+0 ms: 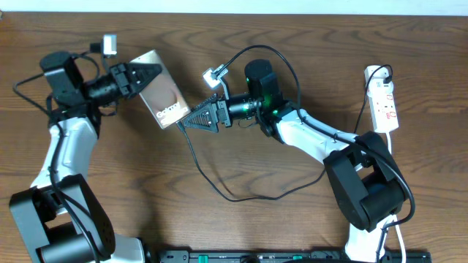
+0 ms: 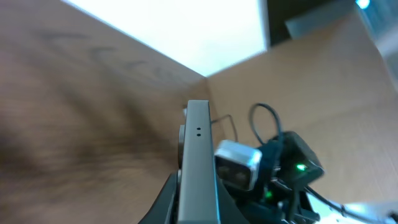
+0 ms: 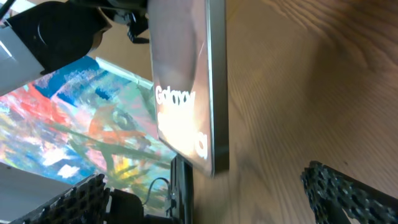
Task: Plug charger to phone and switch on socket
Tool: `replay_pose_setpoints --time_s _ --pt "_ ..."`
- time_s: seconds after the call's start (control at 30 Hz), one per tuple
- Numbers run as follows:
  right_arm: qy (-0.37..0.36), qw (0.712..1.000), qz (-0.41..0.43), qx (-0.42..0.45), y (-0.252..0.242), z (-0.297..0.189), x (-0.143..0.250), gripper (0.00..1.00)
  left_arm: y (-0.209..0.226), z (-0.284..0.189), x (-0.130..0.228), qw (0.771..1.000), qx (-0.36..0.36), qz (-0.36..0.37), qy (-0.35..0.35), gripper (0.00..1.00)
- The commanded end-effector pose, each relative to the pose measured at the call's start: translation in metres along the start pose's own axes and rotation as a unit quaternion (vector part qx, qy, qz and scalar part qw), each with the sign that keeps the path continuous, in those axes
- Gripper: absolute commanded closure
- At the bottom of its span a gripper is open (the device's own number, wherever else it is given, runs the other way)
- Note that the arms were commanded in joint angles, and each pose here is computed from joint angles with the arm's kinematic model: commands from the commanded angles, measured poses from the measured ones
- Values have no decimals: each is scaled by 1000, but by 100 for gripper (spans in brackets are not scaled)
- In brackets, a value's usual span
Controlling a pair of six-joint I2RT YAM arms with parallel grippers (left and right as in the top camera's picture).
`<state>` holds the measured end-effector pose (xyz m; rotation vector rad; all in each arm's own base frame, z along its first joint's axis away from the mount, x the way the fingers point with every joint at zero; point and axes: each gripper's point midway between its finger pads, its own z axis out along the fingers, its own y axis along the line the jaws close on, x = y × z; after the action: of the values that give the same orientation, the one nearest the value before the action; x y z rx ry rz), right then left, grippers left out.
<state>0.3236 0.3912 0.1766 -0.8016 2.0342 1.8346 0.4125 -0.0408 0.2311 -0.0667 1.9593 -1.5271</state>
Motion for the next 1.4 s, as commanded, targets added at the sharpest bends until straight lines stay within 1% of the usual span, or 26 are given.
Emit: replay_pose_setpoints --time_s 0.0,0.1,0.17,0.3,0.37,0.53,0.6,0.87,1.03,1.17,1.37 --pt "-7 1000 -12 2 1 -6 -9 1 25 -16 -2 998 -51 7 -24 93" --pt "-7 1000 -10 4 0 -8 -9 1 53 -28 8 993 -114 -27 -29 92" --pt "-7 1000 -10 5 -1 -8 -9 1 74 -35 19 984 -169 -49 -26 93" --pt "-7 1000 -12 7 -1 -8 -8 1 114 -54 42 951 -292 -98 -14 93" --pt "-7 1000 -12 7 -2 -8 -8 1 123 -61 49 940 -322 -112 -10 93" --pt "-6 1000 -10 7 -2 -8 -8 1 126 -63 51 937 -329 -115 -8 92" --pt "-5 1000 -7 8 -3 -8 -7 1 133 -65 53 931 -343 -121 -7 92" --pt "-1 1000 -10 11 -4 -8 -5 1 176 -61 82 917 -352 -188 27 93" --pt "-1 1000 -12 11 -5 -8 -4 1 186 -49 89 925 -315 -207 38 92" --pt "1 1000 -12 12 -5 -8 -3 1 186 -49 87 927 -314 -203 36 92" --pt "2 1000 -9 18 -8 -8 -1 1 189 -51 91 922 -324 -208 39 93"
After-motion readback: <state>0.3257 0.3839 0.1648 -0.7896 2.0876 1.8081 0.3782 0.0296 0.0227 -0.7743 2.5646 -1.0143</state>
